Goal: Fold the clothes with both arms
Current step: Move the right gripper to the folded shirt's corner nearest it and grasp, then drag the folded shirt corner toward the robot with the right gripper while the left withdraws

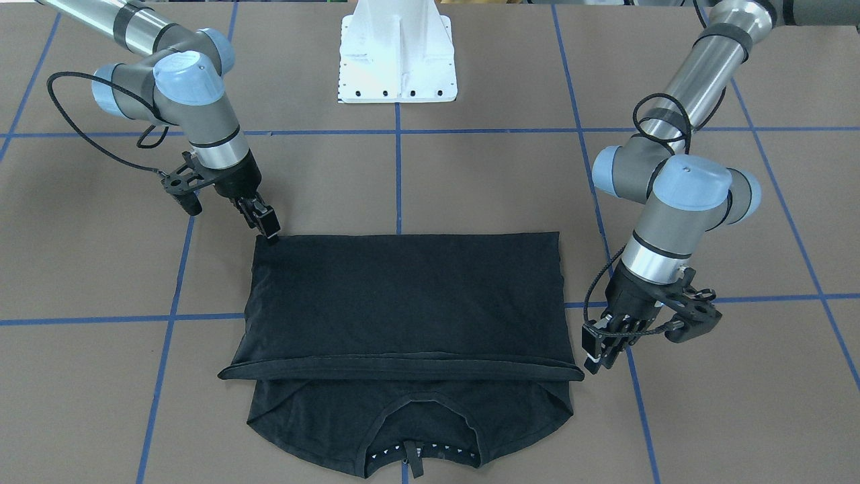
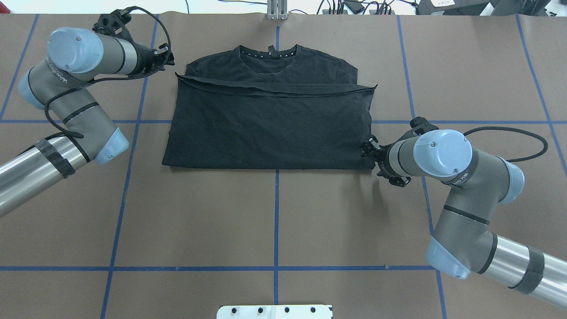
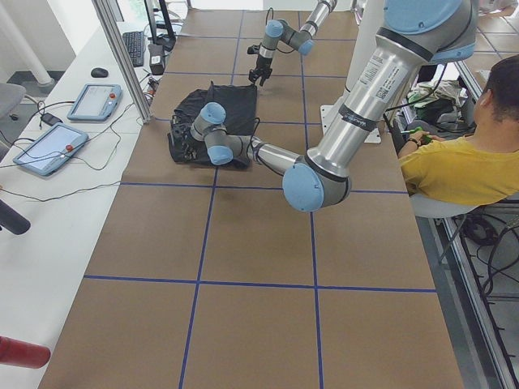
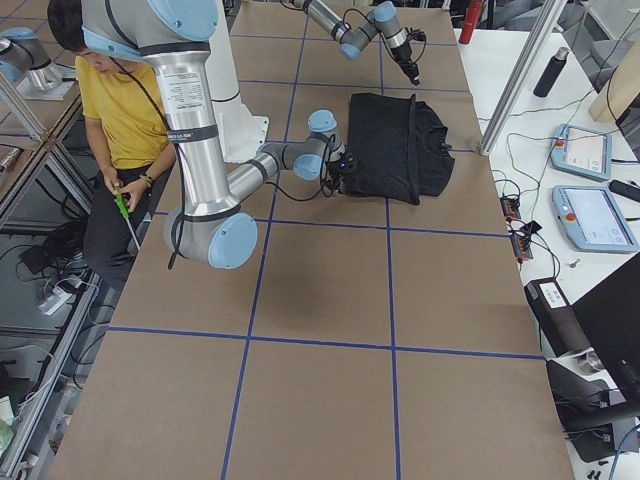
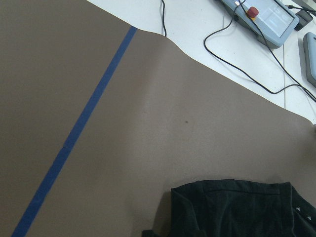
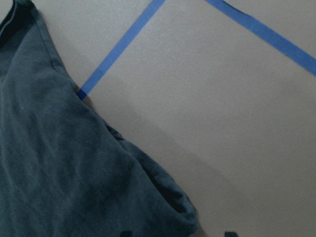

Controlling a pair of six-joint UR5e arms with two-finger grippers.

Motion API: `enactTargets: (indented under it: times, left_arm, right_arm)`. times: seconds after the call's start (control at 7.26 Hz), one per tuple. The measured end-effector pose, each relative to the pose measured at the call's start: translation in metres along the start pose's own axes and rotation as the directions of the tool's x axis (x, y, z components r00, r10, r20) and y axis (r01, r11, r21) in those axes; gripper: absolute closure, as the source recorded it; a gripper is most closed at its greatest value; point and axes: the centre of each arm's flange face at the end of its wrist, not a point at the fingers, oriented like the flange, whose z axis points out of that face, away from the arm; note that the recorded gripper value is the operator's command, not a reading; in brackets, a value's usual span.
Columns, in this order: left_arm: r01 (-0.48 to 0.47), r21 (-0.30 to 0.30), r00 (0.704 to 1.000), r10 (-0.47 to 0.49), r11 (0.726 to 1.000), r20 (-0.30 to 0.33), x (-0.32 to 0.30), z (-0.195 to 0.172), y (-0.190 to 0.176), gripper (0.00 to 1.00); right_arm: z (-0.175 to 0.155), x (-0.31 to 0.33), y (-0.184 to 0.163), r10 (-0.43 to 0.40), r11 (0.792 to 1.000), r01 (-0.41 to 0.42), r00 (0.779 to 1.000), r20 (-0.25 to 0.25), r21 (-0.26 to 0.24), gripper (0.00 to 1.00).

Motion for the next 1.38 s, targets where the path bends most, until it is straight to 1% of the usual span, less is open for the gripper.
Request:
enactTargets:
  times: [0.14, 0.28, 0.41, 0.55, 0.69, 1.1, 1.38]
  left_arm:
    - [-0.002, 0.000, 1.000, 0.002, 1.000, 0.002, -0.001, 0.000, 0.000, 0.60]
    - [-0.003, 0.000, 1.000, 0.003, 1.000, 0.006, -0.004, 0.001, 0.000, 0.60]
    - [-0.003, 0.000, 1.000, 0.003, 1.000, 0.009, -0.007, 0.001, 0.000, 0.60]
    - [-0.003, 0.000, 1.000, 0.003, 1.000, 0.011, -0.008, 0.002, 0.000, 0.60]
    - [-0.003, 0.000, 1.000, 0.003, 1.000, 0.011, -0.008, 0.002, 0.000, 0.60]
    - [-0.003, 0.000, 1.000, 0.003, 1.000, 0.011, -0.008, 0.002, 0.000, 0.60]
    - [-0.003, 0.000, 1.000, 0.003, 1.000, 0.011, -0.008, 0.002, 0.000, 0.60]
  right_arm:
    - [0.003, 0.001, 0.003, -0.004, 1.000, 0.004, 1.000, -0.002, 0.005, 0.36]
    - [0.006, 0.003, 0.003, -0.007, 1.000, 0.007, 1.000, -0.005, 0.010, 0.43]
    - [0.009, 0.004, 0.003, -0.008, 1.000, 0.008, 1.000, -0.009, 0.014, 0.56]
    - [0.011, 0.005, 0.002, -0.008, 1.000, 0.009, 1.000, -0.013, 0.016, 0.95]
    - [0.013, 0.005, 0.002, -0.008, 1.000, 0.008, 1.000, -0.016, 0.018, 1.00]
    - [0.013, 0.006, 0.001, -0.005, 1.000, 0.005, 1.000, -0.018, 0.019, 1.00]
    - [0.005, 0.005, 0.002, -0.003, 1.000, 0.003, 1.000, -0.007, 0.012, 1.00]
